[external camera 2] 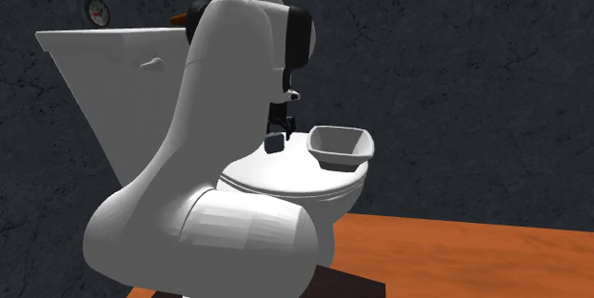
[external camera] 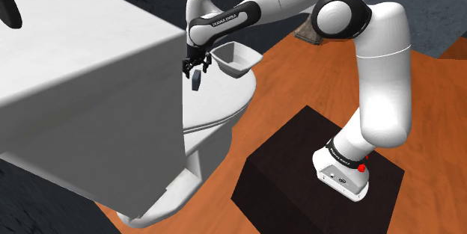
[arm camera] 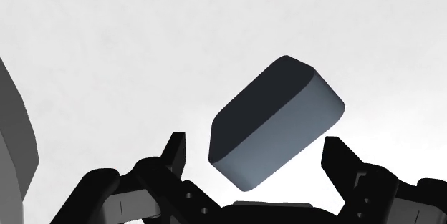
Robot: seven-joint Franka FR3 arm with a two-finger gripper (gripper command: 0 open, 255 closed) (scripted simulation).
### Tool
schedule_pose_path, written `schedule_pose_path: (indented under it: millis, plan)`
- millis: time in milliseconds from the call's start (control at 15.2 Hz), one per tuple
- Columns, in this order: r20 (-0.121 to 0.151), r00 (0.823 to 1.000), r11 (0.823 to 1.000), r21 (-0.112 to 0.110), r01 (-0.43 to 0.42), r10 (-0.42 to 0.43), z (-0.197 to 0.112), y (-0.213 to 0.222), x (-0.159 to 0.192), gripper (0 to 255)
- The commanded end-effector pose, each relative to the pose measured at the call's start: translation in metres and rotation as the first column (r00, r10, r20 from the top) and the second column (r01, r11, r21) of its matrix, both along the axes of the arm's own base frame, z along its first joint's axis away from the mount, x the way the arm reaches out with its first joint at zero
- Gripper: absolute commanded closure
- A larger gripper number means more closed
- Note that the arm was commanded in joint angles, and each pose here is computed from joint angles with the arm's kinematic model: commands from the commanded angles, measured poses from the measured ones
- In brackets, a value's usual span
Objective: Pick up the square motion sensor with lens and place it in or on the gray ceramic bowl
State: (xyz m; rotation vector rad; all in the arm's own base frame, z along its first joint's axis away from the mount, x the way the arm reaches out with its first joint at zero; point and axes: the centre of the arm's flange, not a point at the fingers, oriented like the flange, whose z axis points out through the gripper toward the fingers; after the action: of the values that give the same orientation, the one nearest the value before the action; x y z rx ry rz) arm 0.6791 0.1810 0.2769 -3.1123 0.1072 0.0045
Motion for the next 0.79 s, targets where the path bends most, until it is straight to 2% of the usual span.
schedule_pose_path:
  millis: [0, 396, 462, 726]
  plan:
    - [0.000, 1.000, 1.000, 0.000, 0.000, 0.000, -0.0039, -0.0005, 0.0000, 0]
    - [0.000, 1.000, 1.000, 0.000, 0.000, 0.000, -0.0038, -0.0005, 0.0000, 0]
    - [0.000, 1.000, 1.000, 0.000, 0.000, 0.000, -0.0038, -0.0005, 0.0000, 255]
    - [0.000, 1.000, 1.000, 0.000, 0.000, 0.000, -0.0039, -0.0005, 0.0001, 255]
